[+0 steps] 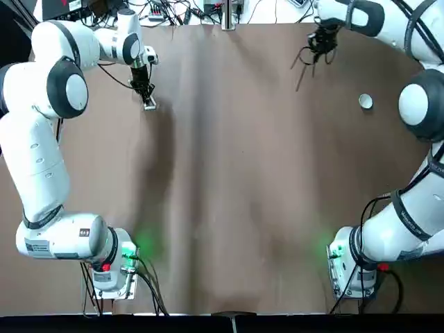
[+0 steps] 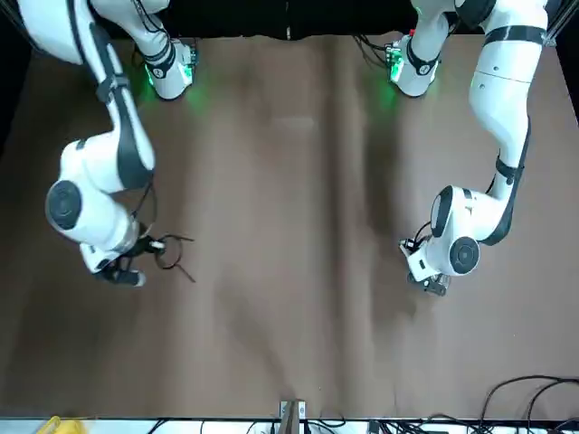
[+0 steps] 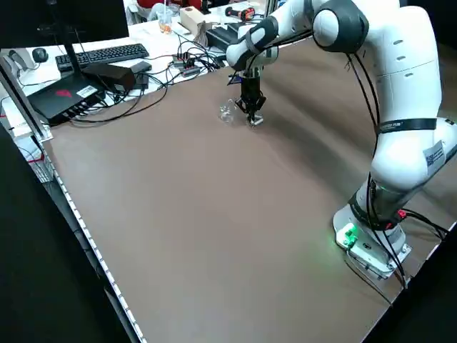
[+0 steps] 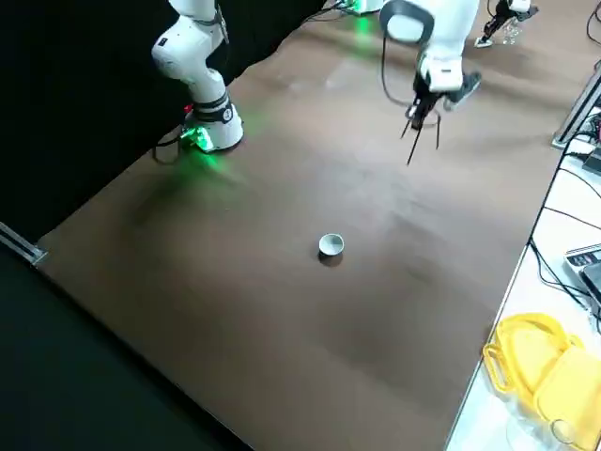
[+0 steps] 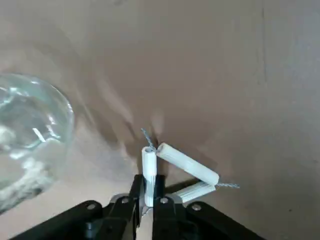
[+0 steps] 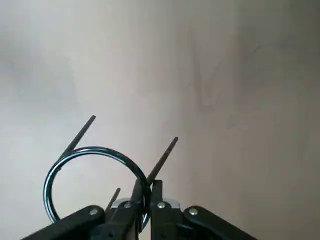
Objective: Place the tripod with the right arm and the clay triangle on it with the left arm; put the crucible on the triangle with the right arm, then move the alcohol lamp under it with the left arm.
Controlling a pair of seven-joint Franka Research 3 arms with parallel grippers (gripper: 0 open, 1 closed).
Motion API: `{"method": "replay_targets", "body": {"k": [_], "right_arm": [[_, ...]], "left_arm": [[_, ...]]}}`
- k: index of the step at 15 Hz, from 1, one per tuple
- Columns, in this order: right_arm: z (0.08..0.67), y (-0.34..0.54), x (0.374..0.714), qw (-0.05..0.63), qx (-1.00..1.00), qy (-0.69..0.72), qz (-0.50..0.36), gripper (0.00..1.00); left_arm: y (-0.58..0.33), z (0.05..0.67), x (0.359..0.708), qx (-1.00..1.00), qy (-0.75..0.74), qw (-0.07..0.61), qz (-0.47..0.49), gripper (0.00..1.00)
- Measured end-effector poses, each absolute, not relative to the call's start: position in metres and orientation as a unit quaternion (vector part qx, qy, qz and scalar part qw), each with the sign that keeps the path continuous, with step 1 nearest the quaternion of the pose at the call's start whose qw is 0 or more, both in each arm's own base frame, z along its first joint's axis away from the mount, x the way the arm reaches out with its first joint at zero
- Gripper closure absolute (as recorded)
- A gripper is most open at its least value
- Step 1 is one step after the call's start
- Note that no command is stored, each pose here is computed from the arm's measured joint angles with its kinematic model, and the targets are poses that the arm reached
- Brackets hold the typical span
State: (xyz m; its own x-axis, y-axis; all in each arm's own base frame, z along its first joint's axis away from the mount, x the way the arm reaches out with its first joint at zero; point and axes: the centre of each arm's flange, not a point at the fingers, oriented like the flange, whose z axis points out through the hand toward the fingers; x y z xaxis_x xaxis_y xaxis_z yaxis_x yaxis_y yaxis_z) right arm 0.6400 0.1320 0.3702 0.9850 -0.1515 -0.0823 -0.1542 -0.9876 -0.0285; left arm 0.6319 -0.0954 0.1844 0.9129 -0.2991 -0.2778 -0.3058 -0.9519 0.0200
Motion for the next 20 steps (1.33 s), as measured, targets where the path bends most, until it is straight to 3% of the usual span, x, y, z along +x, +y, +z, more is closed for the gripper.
{"method": "replay_targets", "body": {"k": [6, 11, 20], "right_arm": [[0.384, 0.265, 0.602, 0.030, -0.987, 0.147, 0.052, 0.92], [0.372, 0.370, 0.560, 0.020, -0.980, 0.192, 0.056, 0.92], [0.302, 0.483, 0.549, 0.069, -0.978, 0.195, 0.013, 0.92]], "left_arm": [[-0.085, 0.259, 0.645, -0.988, 0.118, 0.008, 0.099, 0.89], [-0.082, 0.328, 0.645, -0.995, 0.068, -0.037, 0.068, 0.89], [-0.092, 0.413, 0.636, -0.993, 0.000, -0.083, 0.078, 0.89]]}}
